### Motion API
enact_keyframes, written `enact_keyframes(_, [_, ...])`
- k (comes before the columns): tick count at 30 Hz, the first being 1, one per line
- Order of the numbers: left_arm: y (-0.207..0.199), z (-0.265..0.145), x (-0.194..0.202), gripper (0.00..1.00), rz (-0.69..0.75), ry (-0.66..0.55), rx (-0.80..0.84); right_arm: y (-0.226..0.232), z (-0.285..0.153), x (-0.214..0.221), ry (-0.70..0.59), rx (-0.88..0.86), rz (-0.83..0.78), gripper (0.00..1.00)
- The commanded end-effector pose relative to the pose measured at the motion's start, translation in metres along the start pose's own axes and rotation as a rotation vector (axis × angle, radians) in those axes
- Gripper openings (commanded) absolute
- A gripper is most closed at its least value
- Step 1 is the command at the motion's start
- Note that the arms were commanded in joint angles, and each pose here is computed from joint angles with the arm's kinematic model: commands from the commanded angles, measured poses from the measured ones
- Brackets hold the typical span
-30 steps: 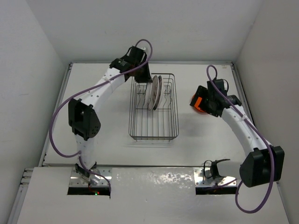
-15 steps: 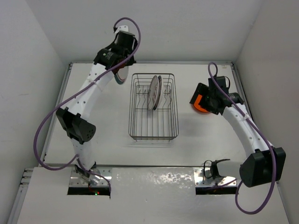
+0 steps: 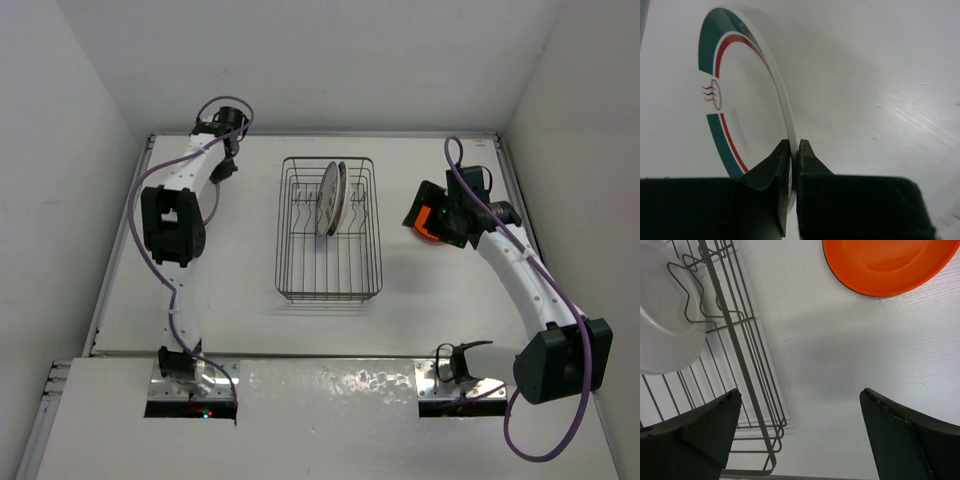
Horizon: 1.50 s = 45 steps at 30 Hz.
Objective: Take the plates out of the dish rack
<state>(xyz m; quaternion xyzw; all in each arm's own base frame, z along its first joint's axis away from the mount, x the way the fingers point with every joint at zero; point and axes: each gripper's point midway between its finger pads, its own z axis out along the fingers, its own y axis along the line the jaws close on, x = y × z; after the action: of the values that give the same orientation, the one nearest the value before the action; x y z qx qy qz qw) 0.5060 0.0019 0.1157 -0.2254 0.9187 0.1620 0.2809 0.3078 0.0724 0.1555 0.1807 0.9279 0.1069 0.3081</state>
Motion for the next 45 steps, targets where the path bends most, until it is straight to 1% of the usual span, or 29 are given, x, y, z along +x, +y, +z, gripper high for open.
enact_keyframes(1, [0.003, -0.001, -0.007, 0.00, -0.048, -0.004, 0.010, 0.006, -0.005, 0.001, -0.016, -0.044, -0.008, 0.99])
enact_keyframes(4, [0.003, 0.014, 0.007, 0.11, -0.023, 0.041, -0.006, 0.003, -0.004, 0.006, -0.004, -0.035, -0.015, 0.99])
enact_keyframes(5, [0.002, 0.014, 0.011, 0.21, -0.019, 0.055, -0.003, 0.003, -0.005, 0.005, -0.008, -0.035, -0.017, 0.99])
enact_keyframes(6, [0.002, 0.011, 0.010, 0.28, -0.027, 0.056, 0.004, 0.001, -0.005, 0.005, -0.006, -0.029, -0.023, 0.99])
enact_keyframes(8, [0.000, 0.003, 0.008, 0.54, -0.036, 0.054, 0.030, 0.000, -0.006, 0.004, -0.011, -0.021, -0.027, 0.99])
enact_keyframes(9, [0.002, -0.010, -0.001, 0.65, -0.059, 0.029, 0.047, -0.001, -0.006, 0.004, -0.012, -0.019, -0.029, 0.99])
enact_keyframes(10, [0.000, -0.018, -0.007, 0.79, -0.072, 0.018, 0.075, 0.000, -0.006, 0.003, -0.014, -0.019, -0.030, 0.99])
enact_keyframes(12, [-0.002, -0.045, -0.029, 0.96, -0.107, -0.034, 0.143, 0.001, -0.007, 0.002, -0.016, -0.021, -0.027, 0.99])
enact_keyframes(13, [-0.009, -0.055, -0.033, 1.00, -0.114, -0.033, 0.195, 0.002, -0.007, 0.001, -0.017, -0.023, -0.029, 0.99])
enact_keyframes(15, [-0.018, -0.091, -0.052, 1.00, -0.129, -0.077, 0.300, 0.002, -0.008, -0.001, -0.023, -0.021, -0.029, 0.99])
enact_keyframes(16, [-0.038, -0.112, -0.050, 1.00, -0.115, -0.065, 0.413, 0.002, -0.008, -0.002, -0.024, -0.018, -0.033, 0.99])
enact_keyframes(17, [-0.048, -0.140, -0.060, 1.00, -0.124, -0.105, 0.503, 0.001, -0.008, -0.003, -0.027, -0.014, -0.036, 0.99])
enact_keyframes(18, [-0.060, -0.156, -0.057, 1.00, -0.113, -0.109, 0.572, -0.001, -0.007, -0.003, -0.026, -0.005, -0.045, 0.99])
enact_keyframes(19, [-0.085, -0.184, -0.049, 1.00, -0.080, -0.110, 0.681, -0.003, -0.006, -0.004, -0.024, 0.010, -0.047, 0.99])
enact_keyframes(21, [-0.103, -0.226, -0.043, 1.00, -0.076, -0.118, 0.788, -0.012, -0.005, 0.000, -0.004, 0.058, -0.059, 0.99])
enact_keyframes(22, [-0.122, -0.252, -0.029, 1.00, -0.046, -0.112, 0.857, -0.013, -0.006, -0.002, -0.005, 0.067, -0.062, 0.99])
enact_keyframes(23, [-0.127, -0.271, -0.026, 1.00, -0.061, -0.116, 0.894, -0.016, -0.006, -0.001, -0.006, 0.080, -0.065, 0.99])
enact_keyframes(25, [-0.144, -0.301, -0.009, 0.98, -0.037, -0.117, 0.954, -0.018, -0.007, -0.001, -0.010, 0.088, -0.061, 0.99])
enact_keyframes(26, [-0.149, -0.308, -0.004, 0.97, -0.039, -0.108, 0.971, -0.017, -0.008, -0.002, -0.015, 0.087, -0.059, 0.99])
enact_keyframes(27, [-0.155, -0.315, 0.002, 0.92, -0.025, -0.106, 0.992, -0.017, -0.008, -0.002, -0.017, 0.086, -0.059, 0.99])
enact_keyframes(28, [-0.165, -0.328, 0.015, 0.90, 0.007, -0.101, 1.019, -0.018, -0.009, -0.001, -0.019, 0.086, -0.054, 0.99])
enact_keyframes(29, [-0.171, -0.329, 0.022, 0.87, 0.036, -0.098, 1.026, -0.017, -0.010, -0.002, -0.022, 0.083, -0.052, 0.99])
enact_keyframes(30, [-0.178, -0.333, 0.035, 0.81, 0.070, -0.090, 1.027, -0.017, -0.010, -0.002, -0.022, 0.081, -0.054, 0.99])
enact_keyframes(31, [-0.180, -0.325, 0.046, 0.78, 0.094, -0.065, 0.996, -0.017, -0.012, -0.002, -0.026, 0.077, -0.053, 0.99])
enact_keyframes(32, [-0.182, -0.319, 0.058, 0.67, 0.123, -0.047, 0.982, -0.016, -0.013, -0.002, -0.029, 0.074, -0.057, 0.99])
enact_keyframes(35, [-0.187, -0.305, 0.075, 0.56, 0.143, -0.008, 0.972, -0.016, -0.017, -0.002, -0.038, 0.063, -0.062, 0.99])
enact_keyframes(39, [-0.183, -0.295, 0.076, 0.53, 0.164, -0.028, 0.931, -0.017, -0.019, 0.000, -0.037, 0.058, -0.069, 0.99])
enact_keyframes(43, [-0.187, -0.280, 0.088, 0.50, 0.199, 0.000, 0.913, -0.018, -0.020, 0.004, -0.028, 0.062, -0.074, 0.99])
enact_keyframes(45, [-0.195, -0.278, 0.093, 0.48, 0.219, 0.003, 0.946, -0.019, -0.022, 0.004, -0.029, 0.063, -0.074, 0.99])
